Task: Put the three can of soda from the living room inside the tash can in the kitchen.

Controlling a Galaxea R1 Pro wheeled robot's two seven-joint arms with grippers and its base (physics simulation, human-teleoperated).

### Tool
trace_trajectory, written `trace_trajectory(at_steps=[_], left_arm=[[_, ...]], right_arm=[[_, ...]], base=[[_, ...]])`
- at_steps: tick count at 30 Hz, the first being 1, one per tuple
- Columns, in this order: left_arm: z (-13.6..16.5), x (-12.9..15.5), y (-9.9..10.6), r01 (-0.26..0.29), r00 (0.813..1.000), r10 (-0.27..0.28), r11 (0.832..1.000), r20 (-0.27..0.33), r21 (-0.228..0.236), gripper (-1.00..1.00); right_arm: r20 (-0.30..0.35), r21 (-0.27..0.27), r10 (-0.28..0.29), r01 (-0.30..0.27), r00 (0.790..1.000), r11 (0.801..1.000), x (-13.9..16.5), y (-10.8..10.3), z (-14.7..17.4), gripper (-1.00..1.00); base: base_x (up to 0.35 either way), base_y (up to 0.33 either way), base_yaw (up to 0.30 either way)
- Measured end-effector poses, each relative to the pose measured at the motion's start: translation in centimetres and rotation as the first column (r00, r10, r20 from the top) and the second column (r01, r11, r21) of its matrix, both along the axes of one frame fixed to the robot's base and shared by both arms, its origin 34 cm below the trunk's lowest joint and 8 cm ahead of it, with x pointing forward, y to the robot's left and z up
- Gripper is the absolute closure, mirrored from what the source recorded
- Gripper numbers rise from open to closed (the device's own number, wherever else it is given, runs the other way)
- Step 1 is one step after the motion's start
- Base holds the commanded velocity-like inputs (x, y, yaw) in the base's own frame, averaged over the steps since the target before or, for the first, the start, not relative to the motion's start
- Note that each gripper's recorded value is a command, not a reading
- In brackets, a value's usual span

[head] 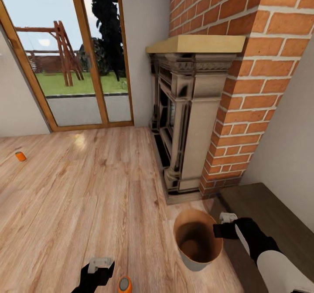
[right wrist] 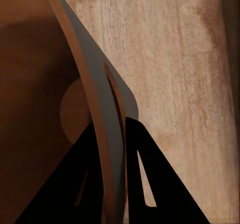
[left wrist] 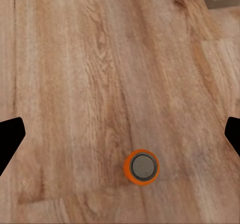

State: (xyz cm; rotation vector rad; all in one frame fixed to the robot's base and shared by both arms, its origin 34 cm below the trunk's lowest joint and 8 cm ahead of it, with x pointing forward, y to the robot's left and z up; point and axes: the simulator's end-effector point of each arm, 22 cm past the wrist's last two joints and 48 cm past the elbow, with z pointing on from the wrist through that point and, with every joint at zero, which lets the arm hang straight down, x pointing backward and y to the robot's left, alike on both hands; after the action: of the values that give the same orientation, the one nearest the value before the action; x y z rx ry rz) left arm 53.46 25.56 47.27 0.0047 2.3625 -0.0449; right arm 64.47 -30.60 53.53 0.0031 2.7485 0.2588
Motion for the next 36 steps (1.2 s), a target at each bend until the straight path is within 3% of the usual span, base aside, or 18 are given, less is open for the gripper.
trace_trajectory(at_steps=[6,12,14,16,19,29,36], left_arm=[[-1.1,-0.2,-0.3,-0.004,1.0,0.004,1.0,0.006,-0.008,-1.0],[-1.3,1.2,-2.9,-0.005,0.999,0.007,0.999,0.036,-0.044,-1.0],[-0.1,3.7,-3.9,0.0,0.997,0.004,0.998,0.082,-0.058,-1.0],[2.8,8.8,-4.7,0.009,0.985,0.003,0.998,0.171,-0.067,-1.0],[3.7,10.7,-4.9,0.013,0.977,0.002,0.998,0.214,-0.067,-1.0],[-1.2,7.8,-4.9,0.006,0.983,0.007,0.998,0.183,-0.069,-1.0],[-3.1,7.0,-4.9,0.007,0.984,0.005,0.998,0.178,-0.066,-1.0]], right_arm=[[0.009,0.004,-0.019,0.019,1.0,1.0,2.9,-0.2,2.0,1.0],[0.029,0.013,-0.022,0.021,0.999,1.0,5.1,0.0,3.0,1.0],[0.033,0.007,-0.017,0.017,0.999,1.0,5.4,-0.1,2.9,1.0],[0.039,0.029,-0.011,0.01,0.999,1.0,5.6,0.4,2.9,1.0],[0.038,0.043,-0.007,0.006,0.999,0.999,5.5,0.8,2.4,1.0],[0.034,0.047,0.002,-0.003,0.999,0.999,5.1,1.0,0.4,1.0],[-0.037,0.048,-0.003,0.005,0.999,0.999,3.6,1.0,-1.5,1.0]], base=[[0.0,0.0,0.0],[0.0,0.0,0.0],[0.0,0.0,0.0],[0.0,0.0,0.0],[0.0,0.0,0.0],[0.0,0.0,0.0],[0.0,0.0,0.0]])
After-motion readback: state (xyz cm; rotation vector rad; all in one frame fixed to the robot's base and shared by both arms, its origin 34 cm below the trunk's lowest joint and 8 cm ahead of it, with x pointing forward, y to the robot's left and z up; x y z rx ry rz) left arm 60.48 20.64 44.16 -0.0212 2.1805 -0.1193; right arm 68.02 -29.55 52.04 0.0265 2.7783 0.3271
